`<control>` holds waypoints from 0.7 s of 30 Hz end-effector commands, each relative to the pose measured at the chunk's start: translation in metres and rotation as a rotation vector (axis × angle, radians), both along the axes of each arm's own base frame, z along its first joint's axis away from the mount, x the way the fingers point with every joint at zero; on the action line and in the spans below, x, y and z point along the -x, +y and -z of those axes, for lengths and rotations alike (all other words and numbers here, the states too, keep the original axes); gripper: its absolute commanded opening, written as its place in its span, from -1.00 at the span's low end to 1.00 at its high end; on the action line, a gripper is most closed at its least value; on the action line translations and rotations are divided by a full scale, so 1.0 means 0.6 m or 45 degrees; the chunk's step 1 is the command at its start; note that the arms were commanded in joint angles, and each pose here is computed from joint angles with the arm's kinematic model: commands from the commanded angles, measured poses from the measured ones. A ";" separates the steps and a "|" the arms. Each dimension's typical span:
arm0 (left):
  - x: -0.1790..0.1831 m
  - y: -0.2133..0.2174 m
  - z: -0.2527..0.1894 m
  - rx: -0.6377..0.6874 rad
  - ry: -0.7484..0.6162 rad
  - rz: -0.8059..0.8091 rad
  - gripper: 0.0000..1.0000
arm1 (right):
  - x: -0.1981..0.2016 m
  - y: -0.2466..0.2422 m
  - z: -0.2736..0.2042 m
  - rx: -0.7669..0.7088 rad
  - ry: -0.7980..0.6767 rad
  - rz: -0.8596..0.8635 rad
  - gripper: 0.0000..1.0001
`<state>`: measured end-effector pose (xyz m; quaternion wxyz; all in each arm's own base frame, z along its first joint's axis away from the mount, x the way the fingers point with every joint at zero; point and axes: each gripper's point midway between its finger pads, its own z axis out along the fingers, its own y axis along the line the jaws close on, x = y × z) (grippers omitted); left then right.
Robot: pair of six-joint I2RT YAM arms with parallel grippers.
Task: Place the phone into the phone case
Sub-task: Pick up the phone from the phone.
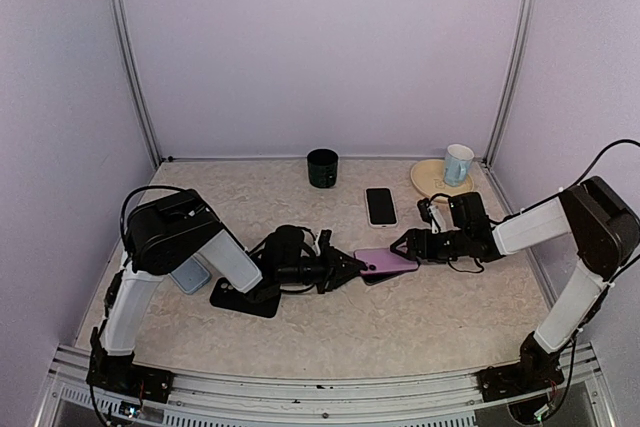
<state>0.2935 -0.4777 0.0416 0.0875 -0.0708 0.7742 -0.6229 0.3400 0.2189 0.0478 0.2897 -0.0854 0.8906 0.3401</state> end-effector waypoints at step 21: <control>-0.003 0.006 -0.068 0.131 -0.150 0.027 -1.00 | -0.004 -0.008 -0.066 0.172 -0.235 -0.103 0.99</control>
